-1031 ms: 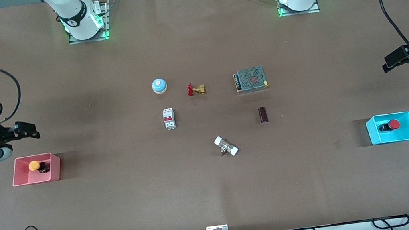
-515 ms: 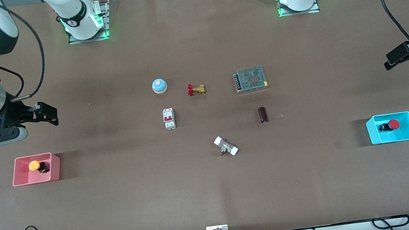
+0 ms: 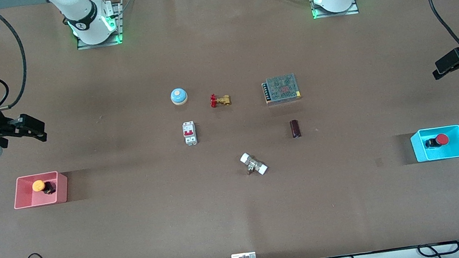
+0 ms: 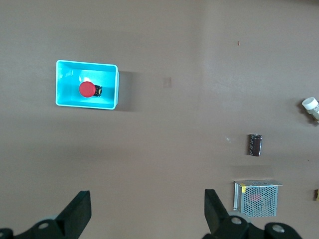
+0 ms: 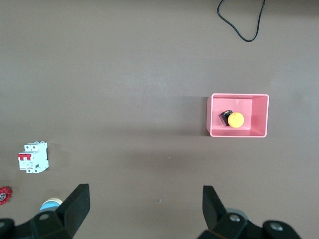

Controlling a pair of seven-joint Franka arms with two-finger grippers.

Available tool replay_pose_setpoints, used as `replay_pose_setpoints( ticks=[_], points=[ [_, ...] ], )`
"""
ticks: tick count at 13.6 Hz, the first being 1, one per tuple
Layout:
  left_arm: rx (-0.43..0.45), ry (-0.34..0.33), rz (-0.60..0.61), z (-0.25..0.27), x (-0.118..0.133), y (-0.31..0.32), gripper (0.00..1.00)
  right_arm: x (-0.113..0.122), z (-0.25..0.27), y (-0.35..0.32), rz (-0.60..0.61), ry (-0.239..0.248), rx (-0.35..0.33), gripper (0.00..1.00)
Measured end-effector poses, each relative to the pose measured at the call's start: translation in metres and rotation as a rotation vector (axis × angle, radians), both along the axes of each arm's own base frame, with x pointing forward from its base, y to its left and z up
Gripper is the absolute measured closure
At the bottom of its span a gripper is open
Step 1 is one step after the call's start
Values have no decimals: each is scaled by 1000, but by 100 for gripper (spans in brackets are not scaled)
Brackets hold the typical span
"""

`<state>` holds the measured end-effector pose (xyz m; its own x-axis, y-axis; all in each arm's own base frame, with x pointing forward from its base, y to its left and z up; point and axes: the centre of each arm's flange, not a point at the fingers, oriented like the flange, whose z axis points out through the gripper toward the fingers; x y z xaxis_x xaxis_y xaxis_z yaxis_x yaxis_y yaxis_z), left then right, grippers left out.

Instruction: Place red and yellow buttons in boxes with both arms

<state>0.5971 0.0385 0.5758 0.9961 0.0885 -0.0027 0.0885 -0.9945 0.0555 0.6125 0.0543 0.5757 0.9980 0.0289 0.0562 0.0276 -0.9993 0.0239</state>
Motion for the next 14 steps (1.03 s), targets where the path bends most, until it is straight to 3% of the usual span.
replay_pose_setpoints(
  ticks=[14],
  points=[
    [10,-5,-6,2,0,-7,0,1,-1,-21,-45,7,-21,0]
  ],
)
